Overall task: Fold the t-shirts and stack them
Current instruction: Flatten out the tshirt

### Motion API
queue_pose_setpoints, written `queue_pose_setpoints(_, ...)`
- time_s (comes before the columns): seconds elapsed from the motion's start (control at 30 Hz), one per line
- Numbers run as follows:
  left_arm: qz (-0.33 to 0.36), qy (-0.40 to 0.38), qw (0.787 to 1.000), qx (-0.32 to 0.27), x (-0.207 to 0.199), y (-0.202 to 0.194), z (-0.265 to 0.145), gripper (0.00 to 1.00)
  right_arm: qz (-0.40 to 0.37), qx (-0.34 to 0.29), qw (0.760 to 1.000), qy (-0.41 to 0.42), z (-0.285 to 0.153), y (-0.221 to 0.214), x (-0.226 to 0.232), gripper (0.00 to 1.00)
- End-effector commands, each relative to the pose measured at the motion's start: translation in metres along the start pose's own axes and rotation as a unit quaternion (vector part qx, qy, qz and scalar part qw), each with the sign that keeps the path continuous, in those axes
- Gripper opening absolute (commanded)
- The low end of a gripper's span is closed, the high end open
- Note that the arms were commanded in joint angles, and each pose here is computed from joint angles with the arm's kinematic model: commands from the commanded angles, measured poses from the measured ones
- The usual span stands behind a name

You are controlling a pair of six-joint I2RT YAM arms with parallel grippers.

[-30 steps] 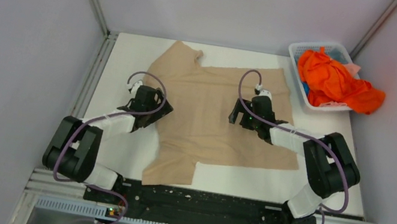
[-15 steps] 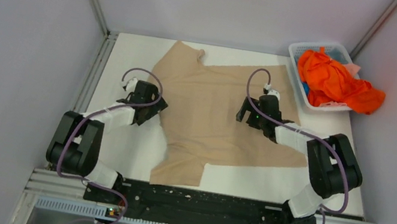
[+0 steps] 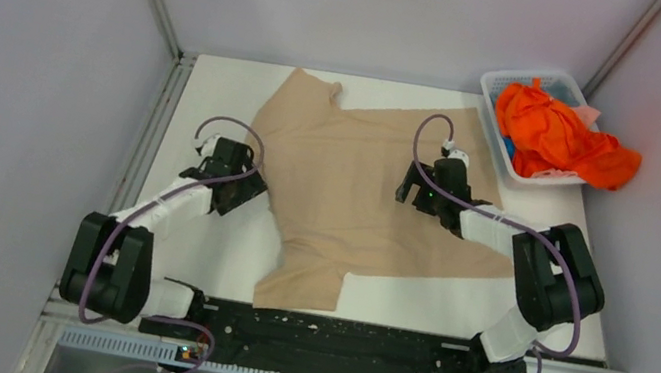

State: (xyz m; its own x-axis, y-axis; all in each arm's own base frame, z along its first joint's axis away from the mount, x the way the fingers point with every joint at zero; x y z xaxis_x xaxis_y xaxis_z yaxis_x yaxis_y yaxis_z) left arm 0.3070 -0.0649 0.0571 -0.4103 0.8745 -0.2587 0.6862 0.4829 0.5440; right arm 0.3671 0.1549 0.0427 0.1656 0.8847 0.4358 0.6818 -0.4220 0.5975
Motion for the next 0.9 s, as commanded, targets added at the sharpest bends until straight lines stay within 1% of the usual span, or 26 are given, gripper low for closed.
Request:
queue_pose_setpoints(0.0,0.021,0.018,0.999,0.023,0.012,-0.007,-0.021,0.69,-0.006,0.039,0.997,-0.059,-0.004,-0.023,-0.034,0.99)
queue_pose_setpoints(0.03,0.023,0.008,0.999,0.032,0.01,-0.012,-0.021,0.6,-0.006,0.039,0.997,-0.059,-0.004,-0.023,-0.035,0.99)
queue_pose_setpoints(0.07,0.026,0.004,0.999,0.041,0.009,-0.016,-0.019,0.56,-0.006,0.038,0.997,-0.06,-0.005,-0.022,-0.034,0.99)
queue_pose_setpoints(0.13,0.033,0.002,0.998,0.055,0.007,-0.02,-0.014,0.53,-0.006,0.037,0.997,-0.06,-0.005,-0.022,-0.035,0.99)
queue_pose_setpoints(0.33,0.061,-0.062,0.991,0.105,-0.021,-0.03,0.005,0.52,-0.006,0.037,0.998,-0.058,-0.008,-0.022,-0.034,0.99)
queue_pose_setpoints(0.5,0.07,-0.058,0.989,0.121,-0.028,-0.031,0.019,0.49,-0.006,0.037,0.998,-0.057,-0.008,-0.022,-0.034,0.99)
queue_pose_setpoints(0.63,0.08,-0.055,0.986,0.135,-0.031,-0.038,0.025,0.42,-0.006,0.034,0.998,-0.059,-0.008,-0.021,-0.034,0.99)
queue_pose_setpoints(0.73,0.088,-0.058,0.984,0.142,-0.035,-0.043,0.028,0.39,-0.006,0.035,0.998,-0.059,-0.008,-0.021,-0.034,0.99)
queue_pose_setpoints(0.87,0.099,-0.075,0.98,0.152,-0.047,-0.05,0.029,0.38,-0.007,0.036,0.997,-0.062,-0.007,-0.022,-0.036,0.99)
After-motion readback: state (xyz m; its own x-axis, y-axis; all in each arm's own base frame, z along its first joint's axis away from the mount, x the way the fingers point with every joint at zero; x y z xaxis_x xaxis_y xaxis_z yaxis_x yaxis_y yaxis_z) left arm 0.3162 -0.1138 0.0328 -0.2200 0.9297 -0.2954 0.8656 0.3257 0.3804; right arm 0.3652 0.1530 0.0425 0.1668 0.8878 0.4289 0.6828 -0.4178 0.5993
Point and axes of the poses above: each gripper's point midway between its finger pads, its own z axis out along the fingers, its own x axis along the line the jaws close on, y = z × x, the point moved 1 cm from there along -z, back along the fingers, and after that the axes turned 11 degrees about z, right-handed, at the moved point
